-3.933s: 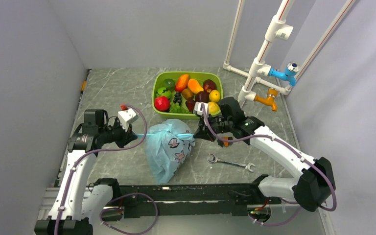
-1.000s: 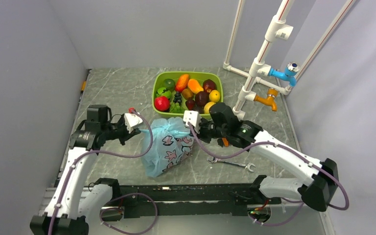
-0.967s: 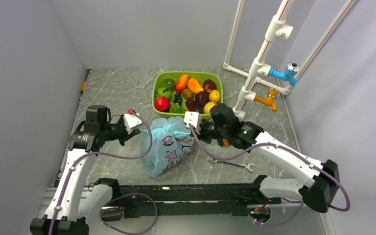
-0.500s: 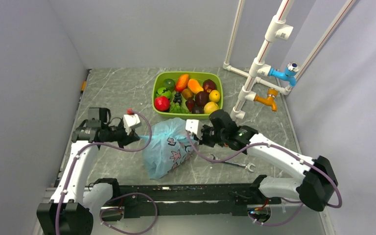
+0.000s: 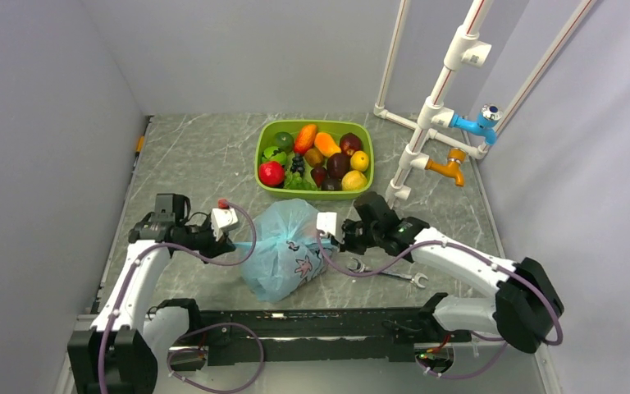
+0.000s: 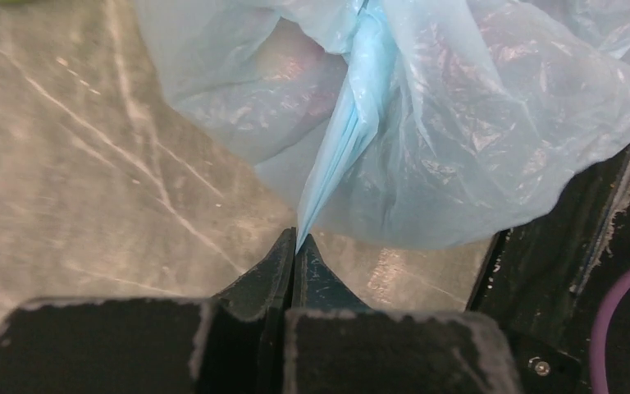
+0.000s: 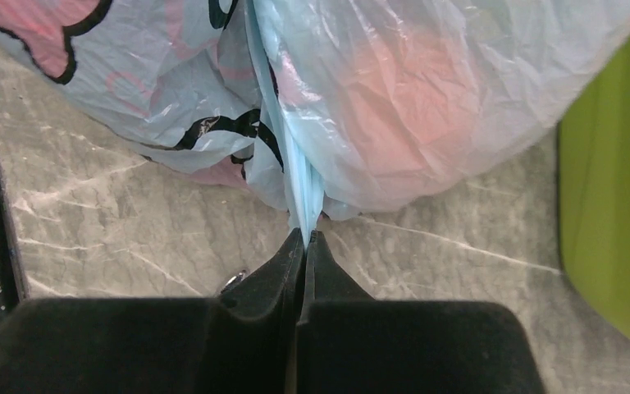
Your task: Place the fake fruits into the plastic bag and tie a complex knot
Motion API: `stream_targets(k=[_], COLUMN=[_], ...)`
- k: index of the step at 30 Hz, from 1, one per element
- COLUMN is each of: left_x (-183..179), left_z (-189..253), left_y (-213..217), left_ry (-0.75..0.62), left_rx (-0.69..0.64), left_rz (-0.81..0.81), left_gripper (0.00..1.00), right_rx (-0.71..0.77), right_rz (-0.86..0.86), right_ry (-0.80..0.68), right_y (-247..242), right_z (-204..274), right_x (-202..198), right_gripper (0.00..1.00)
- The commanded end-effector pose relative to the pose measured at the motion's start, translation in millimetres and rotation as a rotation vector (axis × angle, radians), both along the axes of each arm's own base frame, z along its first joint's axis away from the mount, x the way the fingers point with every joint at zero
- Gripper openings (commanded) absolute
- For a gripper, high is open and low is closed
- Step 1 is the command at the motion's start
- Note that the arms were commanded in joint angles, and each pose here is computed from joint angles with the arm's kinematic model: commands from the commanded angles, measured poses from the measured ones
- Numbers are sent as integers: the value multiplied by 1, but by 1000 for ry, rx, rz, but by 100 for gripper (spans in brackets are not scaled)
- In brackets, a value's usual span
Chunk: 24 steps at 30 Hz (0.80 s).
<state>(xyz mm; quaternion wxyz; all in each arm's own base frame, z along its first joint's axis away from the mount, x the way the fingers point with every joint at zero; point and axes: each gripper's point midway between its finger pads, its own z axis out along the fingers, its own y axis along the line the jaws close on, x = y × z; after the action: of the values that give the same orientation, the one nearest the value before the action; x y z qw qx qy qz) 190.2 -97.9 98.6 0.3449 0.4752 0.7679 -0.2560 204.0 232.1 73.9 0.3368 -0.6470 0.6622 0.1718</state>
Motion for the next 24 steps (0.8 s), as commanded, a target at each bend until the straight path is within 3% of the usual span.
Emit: stream_targets(k=[1, 9, 14, 20, 24], left_x=[20, 35, 42, 37, 29], left_z=[31, 76, 113, 163, 133], left_y=[36, -3, -41, -76, -52], left_ry=[-182, -195, -164, -108, -99], left_rx=[164, 43, -119, -342, -201], left_rz=[70, 75, 63, 49, 100], left_gripper=[0, 0, 0, 0, 0], right_rx=[-212, 111, 184, 340, 267], right_rz=[-102, 55, 113, 66, 33], right_ry=[90, 182, 156, 105, 48], right_y=[-67, 6, 63, 106, 77], right_z=[5, 116, 136, 183, 169], right_x=[-14, -27, -30, -5, 0], right_gripper=[0, 0, 0, 0, 0])
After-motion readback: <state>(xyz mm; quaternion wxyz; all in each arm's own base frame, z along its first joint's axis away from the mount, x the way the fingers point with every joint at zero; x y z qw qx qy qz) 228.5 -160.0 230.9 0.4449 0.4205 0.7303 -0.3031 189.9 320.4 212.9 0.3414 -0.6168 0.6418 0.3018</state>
